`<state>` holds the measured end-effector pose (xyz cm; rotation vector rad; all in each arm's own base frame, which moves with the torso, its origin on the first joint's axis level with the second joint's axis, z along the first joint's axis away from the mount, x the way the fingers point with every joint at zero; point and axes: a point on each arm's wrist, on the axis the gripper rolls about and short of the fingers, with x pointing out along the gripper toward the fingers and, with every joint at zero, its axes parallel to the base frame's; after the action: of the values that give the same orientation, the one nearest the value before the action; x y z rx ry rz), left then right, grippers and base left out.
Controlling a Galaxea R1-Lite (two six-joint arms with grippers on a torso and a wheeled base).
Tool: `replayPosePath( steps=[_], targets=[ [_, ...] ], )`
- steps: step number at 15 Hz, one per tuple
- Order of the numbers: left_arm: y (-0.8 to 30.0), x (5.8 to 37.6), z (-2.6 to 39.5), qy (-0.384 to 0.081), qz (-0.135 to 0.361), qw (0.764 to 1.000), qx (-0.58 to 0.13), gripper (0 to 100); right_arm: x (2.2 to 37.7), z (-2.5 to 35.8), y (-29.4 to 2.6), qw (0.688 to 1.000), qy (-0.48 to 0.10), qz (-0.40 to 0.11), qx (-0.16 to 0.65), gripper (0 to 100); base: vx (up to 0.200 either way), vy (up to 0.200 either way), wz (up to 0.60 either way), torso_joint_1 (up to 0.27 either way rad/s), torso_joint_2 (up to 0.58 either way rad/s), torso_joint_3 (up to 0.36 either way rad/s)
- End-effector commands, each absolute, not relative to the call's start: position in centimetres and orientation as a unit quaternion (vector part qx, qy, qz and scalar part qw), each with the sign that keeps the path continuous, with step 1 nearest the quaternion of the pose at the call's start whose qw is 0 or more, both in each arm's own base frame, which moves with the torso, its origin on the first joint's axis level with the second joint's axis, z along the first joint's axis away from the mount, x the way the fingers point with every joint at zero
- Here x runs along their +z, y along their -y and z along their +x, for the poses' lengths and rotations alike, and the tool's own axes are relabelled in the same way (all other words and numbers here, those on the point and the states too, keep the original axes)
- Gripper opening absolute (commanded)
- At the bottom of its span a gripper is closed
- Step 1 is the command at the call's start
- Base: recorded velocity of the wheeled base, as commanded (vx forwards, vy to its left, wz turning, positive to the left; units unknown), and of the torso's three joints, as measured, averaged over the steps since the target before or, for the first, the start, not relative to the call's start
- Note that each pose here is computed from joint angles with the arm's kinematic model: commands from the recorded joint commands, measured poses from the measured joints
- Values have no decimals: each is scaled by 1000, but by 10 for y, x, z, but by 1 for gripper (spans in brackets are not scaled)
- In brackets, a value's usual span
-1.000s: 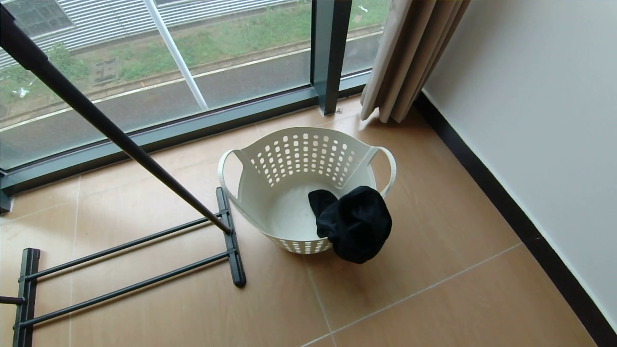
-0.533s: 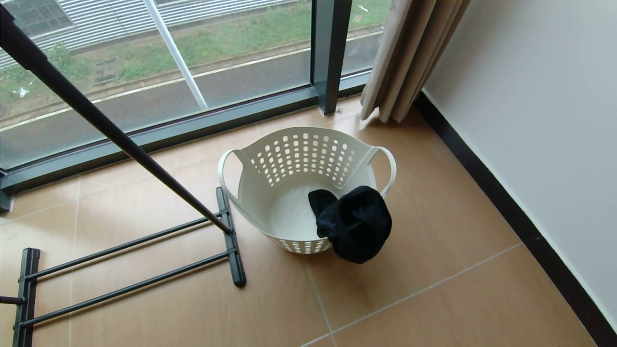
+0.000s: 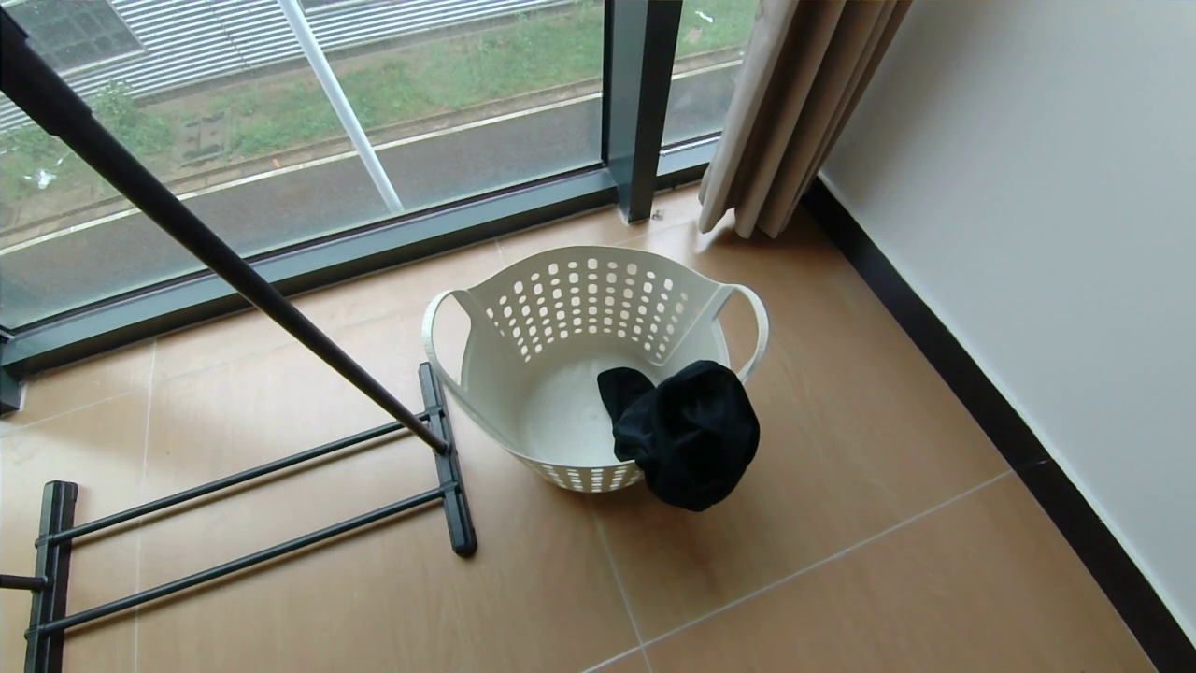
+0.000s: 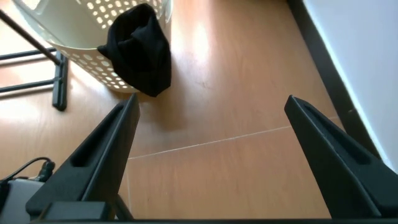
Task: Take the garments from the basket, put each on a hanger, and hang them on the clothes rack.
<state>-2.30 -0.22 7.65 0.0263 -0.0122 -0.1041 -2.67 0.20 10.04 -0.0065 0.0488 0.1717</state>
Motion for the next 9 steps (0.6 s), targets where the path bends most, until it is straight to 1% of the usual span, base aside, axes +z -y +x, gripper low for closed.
replayPosePath(
  steps=[1,3,5,6,9],
  targets=[
    [2,77,-23,6,13,999,-52,100,109,-15,-1,989,-78,-3,125,100,0,0,0,0,0,0],
    [2,77,-23,6,13,999,-52,100,120,-5,-2,976,-108,-12,191,100,0,0,0,0,0,0],
    [2,77,-23,6,13,999,-52,100,137,6,-6,952,-119,-49,278,100,0,0,0,0,0,0],
    [2,77,-23,6,13,999,-52,100,148,14,-11,945,-123,-61,297,100,0,0,0,0,0,0],
    [2,77,-23,6,13,999,-52,100,175,53,-30,938,-140,-92,304,100,0,0,0,0,0,0]
  ],
)
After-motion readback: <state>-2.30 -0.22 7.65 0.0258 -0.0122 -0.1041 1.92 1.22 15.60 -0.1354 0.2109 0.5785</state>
